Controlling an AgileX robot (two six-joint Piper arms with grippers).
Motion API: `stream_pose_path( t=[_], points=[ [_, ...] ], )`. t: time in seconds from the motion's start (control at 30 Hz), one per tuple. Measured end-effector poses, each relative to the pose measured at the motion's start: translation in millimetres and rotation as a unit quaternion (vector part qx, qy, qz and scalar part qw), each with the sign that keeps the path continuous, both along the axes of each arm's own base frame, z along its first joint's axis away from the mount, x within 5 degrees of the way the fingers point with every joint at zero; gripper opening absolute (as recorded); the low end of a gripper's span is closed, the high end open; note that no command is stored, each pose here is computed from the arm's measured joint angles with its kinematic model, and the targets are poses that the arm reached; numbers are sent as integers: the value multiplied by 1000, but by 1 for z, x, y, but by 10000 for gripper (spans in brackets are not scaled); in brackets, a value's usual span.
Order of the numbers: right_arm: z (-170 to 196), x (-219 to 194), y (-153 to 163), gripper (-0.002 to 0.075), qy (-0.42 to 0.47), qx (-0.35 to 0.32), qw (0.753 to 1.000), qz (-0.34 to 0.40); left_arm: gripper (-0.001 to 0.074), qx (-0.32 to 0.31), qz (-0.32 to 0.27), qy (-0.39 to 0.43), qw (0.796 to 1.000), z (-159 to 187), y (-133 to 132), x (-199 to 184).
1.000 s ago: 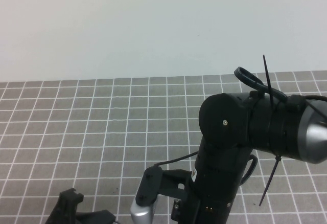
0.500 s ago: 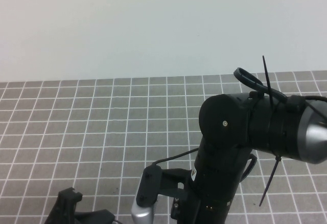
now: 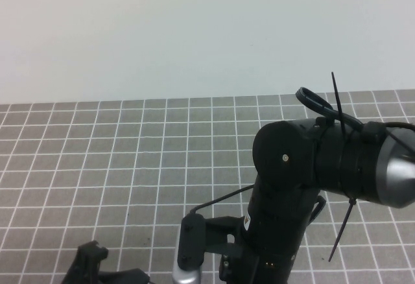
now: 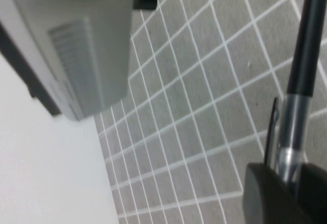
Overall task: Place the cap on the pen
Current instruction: 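Pick up the pen and its cap, cap the pen, and set it down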
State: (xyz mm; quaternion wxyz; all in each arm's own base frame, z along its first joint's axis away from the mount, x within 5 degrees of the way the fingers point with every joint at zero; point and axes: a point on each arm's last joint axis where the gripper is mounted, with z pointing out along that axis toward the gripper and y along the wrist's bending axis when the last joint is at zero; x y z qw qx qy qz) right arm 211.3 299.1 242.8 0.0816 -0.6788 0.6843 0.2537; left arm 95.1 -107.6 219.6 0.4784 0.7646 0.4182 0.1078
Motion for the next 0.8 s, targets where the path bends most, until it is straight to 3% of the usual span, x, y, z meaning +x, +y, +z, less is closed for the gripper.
stream_pose_path(
  t=[0.2, 0.8],
  points=[
    [0, 0, 0, -3, 1, 1, 1000, -1, 70, 0, -25, 0, 1000, 0, -5, -6],
    [0, -4, -3, -3, 29, -18, 999, -1, 71, 11, -24, 17, 1000, -3, -3, -7]
  ],
)
